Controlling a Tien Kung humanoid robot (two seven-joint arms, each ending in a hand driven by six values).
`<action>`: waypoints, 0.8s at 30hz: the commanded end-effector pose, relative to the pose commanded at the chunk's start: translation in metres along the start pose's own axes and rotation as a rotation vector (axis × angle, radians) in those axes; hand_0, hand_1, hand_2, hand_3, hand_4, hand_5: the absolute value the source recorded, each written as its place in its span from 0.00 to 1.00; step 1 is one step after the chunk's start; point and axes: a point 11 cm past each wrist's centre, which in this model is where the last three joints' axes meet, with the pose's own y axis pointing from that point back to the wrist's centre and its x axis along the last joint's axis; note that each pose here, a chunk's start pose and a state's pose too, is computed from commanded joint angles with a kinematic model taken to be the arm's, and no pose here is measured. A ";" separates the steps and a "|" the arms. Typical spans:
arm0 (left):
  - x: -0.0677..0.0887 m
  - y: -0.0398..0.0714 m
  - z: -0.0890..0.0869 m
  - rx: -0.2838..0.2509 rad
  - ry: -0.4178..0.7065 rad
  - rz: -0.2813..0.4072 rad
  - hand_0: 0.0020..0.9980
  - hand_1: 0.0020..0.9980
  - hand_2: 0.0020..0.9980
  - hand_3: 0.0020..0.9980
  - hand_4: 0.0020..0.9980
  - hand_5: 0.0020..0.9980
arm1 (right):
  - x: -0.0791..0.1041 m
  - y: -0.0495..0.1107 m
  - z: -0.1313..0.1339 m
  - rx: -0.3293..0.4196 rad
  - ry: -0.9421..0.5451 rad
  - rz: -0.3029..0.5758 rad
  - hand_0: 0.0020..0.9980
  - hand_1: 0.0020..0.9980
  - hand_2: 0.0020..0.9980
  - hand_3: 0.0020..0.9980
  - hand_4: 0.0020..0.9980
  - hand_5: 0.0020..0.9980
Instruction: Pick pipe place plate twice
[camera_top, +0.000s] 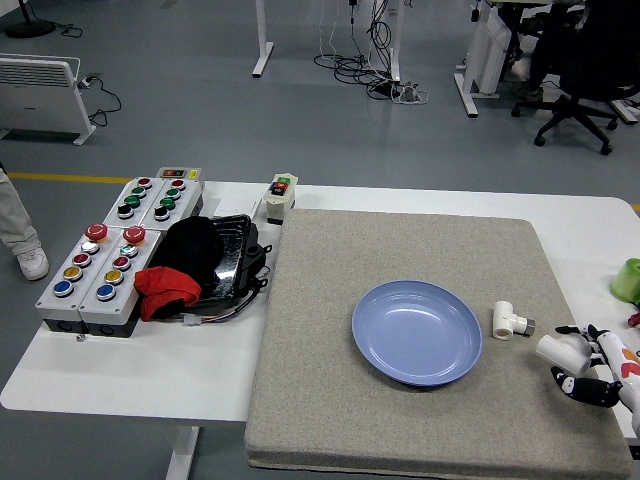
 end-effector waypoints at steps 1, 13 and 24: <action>0.000 0.000 0.000 0.000 0.002 0.000 0.62 0.59 0.55 0.59 0.28 1.00 | 0.002 0.000 -0.005 0.016 -0.005 0.008 0.36 0.45 0.52 0.59 0.52 0.01; 0.001 0.000 -0.005 0.005 0.015 0.003 0.62 0.59 0.55 0.59 0.28 1.00 | -0.016 -0.019 -0.091 0.241 -0.015 -0.046 0.41 0.49 0.52 0.58 0.50 0.00; 0.001 0.000 -0.007 0.006 0.031 0.004 0.62 0.59 0.55 0.59 0.28 1.00 | -0.078 -0.032 -0.110 0.284 0.243 -0.242 0.74 0.75 0.82 0.81 0.61 0.10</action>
